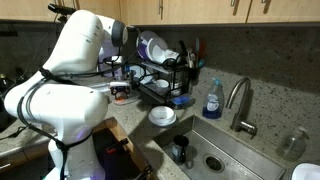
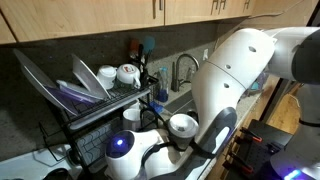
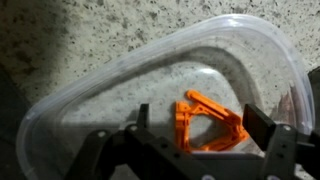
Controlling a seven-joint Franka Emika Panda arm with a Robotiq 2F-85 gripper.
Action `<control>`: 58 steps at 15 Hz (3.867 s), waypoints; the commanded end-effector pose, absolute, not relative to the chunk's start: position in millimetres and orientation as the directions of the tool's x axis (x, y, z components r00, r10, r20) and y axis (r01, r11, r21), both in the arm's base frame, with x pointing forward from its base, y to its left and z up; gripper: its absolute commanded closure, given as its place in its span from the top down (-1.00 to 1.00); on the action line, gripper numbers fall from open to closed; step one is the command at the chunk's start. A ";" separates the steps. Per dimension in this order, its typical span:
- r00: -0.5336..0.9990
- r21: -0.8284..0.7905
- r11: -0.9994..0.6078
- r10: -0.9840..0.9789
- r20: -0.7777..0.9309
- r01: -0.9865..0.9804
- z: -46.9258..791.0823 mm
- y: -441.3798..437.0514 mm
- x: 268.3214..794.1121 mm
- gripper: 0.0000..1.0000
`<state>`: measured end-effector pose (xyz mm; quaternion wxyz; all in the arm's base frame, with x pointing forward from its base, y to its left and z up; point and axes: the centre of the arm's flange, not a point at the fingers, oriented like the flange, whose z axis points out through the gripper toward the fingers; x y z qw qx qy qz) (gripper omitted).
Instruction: Remove the orange object from the clear bowl
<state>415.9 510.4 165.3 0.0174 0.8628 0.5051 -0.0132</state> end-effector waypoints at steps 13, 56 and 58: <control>0.569 0.019 -0.569 0.821 -0.038 0.822 153.3 517.5 438.1 0.89; 0.492 0.048 -0.489 0.863 -0.115 0.871 271.9 525.9 348.7 -0.91; 0.477 0.022 -0.478 0.870 -0.128 0.878 266.8 528.9 341.8 -0.91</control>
